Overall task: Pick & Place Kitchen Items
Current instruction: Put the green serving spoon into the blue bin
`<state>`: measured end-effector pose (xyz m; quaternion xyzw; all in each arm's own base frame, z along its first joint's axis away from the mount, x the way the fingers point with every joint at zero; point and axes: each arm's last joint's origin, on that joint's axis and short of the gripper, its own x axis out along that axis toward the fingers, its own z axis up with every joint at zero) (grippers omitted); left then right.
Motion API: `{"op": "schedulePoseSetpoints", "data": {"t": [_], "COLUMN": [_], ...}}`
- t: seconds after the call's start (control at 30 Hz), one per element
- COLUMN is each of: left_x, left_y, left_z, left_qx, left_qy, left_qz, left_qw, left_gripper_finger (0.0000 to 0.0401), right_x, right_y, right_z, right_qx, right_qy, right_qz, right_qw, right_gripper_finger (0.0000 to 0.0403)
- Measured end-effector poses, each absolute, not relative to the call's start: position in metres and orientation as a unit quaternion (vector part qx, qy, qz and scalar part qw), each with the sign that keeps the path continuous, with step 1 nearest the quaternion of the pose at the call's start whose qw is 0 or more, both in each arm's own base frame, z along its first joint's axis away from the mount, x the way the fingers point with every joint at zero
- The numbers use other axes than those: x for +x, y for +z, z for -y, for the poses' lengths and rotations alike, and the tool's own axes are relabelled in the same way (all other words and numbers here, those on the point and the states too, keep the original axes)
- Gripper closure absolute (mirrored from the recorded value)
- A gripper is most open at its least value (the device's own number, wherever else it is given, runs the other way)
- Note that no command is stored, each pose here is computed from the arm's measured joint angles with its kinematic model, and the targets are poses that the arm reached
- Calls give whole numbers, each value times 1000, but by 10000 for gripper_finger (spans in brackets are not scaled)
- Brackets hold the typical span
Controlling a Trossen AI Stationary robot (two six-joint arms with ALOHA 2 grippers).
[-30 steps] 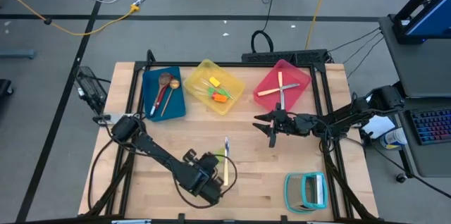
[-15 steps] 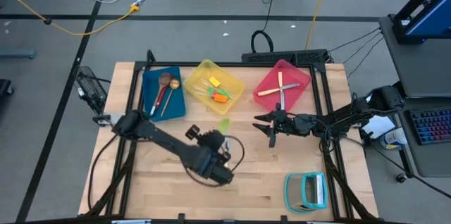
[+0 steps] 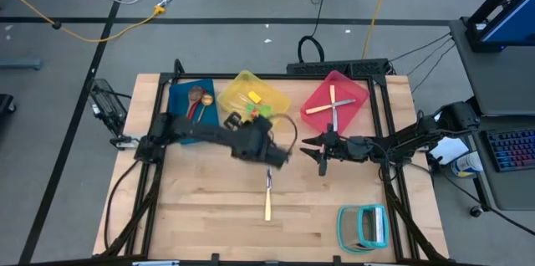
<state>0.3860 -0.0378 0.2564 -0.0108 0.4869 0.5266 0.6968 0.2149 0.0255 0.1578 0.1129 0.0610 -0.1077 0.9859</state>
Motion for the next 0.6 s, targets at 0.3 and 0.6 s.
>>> {"op": "schedulePoseSetpoints", "data": {"t": [0.3, 0.6], "left_x": [362, 285], "left_y": [268, 253], "left_z": [-40, -84], "left_qx": [-60, -147], "left_qy": [558, 635], "left_qz": [-529, -541], "left_qw": [637, 532], "left_gripper_finger": [366, 362], "right_x": [213, 210], "right_y": [149, 146], "right_z": [-28, -42], "right_qx": [147, 165], "right_qy": [-110, -84], "right_qz": [-101, -118], "right_qw": [978, 976], "right_gripper_finger": [261, 261]}}
